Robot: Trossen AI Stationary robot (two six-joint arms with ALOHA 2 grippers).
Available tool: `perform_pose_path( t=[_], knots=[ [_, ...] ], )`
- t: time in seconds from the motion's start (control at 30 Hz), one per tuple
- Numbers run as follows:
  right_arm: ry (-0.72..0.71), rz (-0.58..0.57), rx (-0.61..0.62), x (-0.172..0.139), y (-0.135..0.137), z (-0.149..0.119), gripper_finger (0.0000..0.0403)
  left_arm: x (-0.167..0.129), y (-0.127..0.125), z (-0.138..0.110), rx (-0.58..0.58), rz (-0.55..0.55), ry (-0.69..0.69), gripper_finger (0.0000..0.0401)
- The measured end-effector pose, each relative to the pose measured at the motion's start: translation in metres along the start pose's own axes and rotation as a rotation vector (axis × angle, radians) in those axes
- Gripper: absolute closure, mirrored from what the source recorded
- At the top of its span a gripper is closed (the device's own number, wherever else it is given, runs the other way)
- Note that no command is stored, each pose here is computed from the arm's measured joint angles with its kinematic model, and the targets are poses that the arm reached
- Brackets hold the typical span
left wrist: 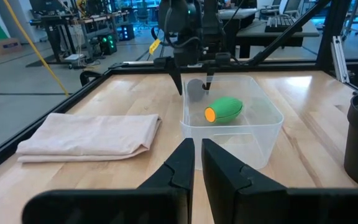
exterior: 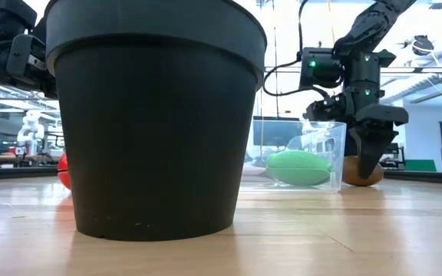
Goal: Pick and placing Produce into tupperware
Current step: Put the kiwi into the transparent bin
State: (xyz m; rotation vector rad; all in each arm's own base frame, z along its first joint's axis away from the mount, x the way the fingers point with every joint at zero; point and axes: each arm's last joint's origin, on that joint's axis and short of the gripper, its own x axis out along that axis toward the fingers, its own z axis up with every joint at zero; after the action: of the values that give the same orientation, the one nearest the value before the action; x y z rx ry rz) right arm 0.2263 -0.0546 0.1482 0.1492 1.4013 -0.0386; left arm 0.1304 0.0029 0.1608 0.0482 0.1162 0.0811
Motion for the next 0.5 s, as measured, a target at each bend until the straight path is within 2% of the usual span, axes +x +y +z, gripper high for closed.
perform_pose_path(
  t=[0.27, 0.5],
  knots=[
    [0.016, 0.005, 0.020, 0.0069, -0.0008, 0.0017, 0.0094, 0.0000, 0.0000, 0.0000, 0.000, 0.000, 0.000, 0.0370],
    [0.008, 0.005, 0.020, 0.0070, -0.0008, 0.0025, 0.0156, 0.0000, 0.0000, 0.0000, -0.002, -0.001, 0.000, 0.0370]
  ],
)
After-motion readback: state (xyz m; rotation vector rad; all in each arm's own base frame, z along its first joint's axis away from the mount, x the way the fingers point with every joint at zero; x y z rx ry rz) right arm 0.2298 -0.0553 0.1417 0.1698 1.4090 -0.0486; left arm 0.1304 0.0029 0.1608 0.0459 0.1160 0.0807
